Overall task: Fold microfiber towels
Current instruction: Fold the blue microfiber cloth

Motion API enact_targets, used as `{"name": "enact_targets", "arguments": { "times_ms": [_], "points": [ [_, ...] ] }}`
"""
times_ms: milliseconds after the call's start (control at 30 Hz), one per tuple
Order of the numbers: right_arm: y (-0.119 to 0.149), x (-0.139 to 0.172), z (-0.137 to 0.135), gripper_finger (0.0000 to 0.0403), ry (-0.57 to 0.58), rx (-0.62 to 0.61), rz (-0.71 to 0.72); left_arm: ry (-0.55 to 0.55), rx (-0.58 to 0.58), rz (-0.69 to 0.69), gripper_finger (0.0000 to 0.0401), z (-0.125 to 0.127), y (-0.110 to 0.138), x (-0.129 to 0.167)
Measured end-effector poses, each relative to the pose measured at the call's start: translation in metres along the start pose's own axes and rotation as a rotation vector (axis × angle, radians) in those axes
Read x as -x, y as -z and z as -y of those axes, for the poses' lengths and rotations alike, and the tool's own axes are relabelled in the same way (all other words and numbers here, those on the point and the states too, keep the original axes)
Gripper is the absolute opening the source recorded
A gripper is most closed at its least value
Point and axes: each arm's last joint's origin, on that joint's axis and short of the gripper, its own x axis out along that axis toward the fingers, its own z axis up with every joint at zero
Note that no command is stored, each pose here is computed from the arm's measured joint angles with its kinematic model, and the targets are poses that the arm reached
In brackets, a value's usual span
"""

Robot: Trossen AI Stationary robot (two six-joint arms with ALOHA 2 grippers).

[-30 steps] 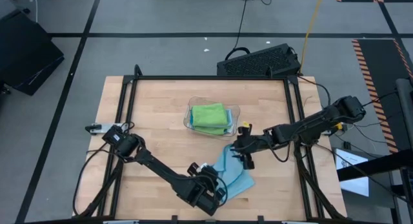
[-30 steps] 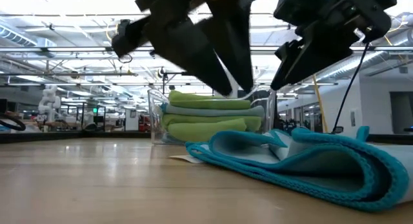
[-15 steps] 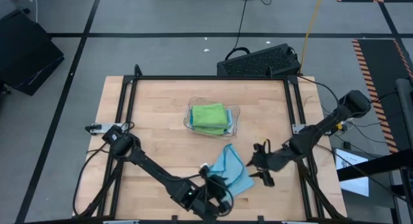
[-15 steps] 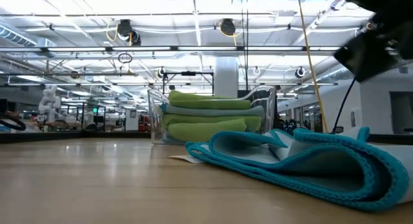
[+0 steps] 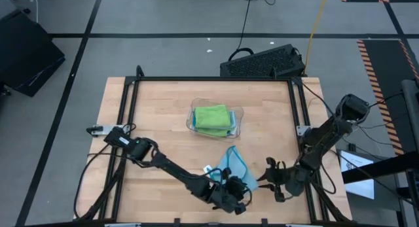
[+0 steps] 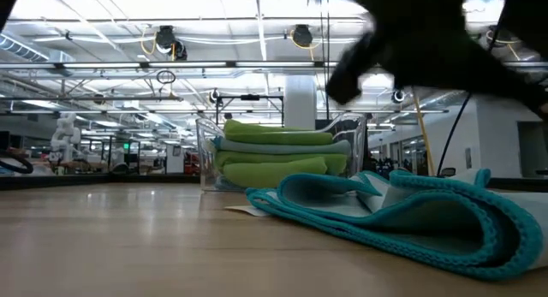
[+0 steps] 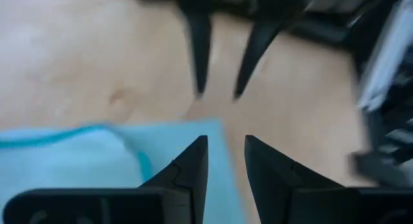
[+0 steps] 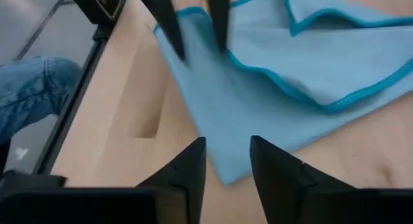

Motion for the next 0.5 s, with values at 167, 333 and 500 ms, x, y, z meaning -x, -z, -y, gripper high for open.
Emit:
{"name": "enact_targets", "arguments": {
  "times_ms": [167,333,500],
  "points": [
    [0.007,-0.003,-0.014,0.0091,0.016,-0.004,0.118,-0.072,-0.008,-0.053,0.0103,-0.019,0.017,-0.023],
    [0.010,-0.022,-0.024,0.0071,-0.022,-0.071,0.221,-0.086,-0.002,-0.065,0.0103,-0.030,0.011,-0.030],
    [0.017,-0.043,-0.022,0.0054,-0.017,-0.089,0.249,-0.159,-0.118,-0.154,0.0104,-0.038,0.018,-0.027]
  ]
}}
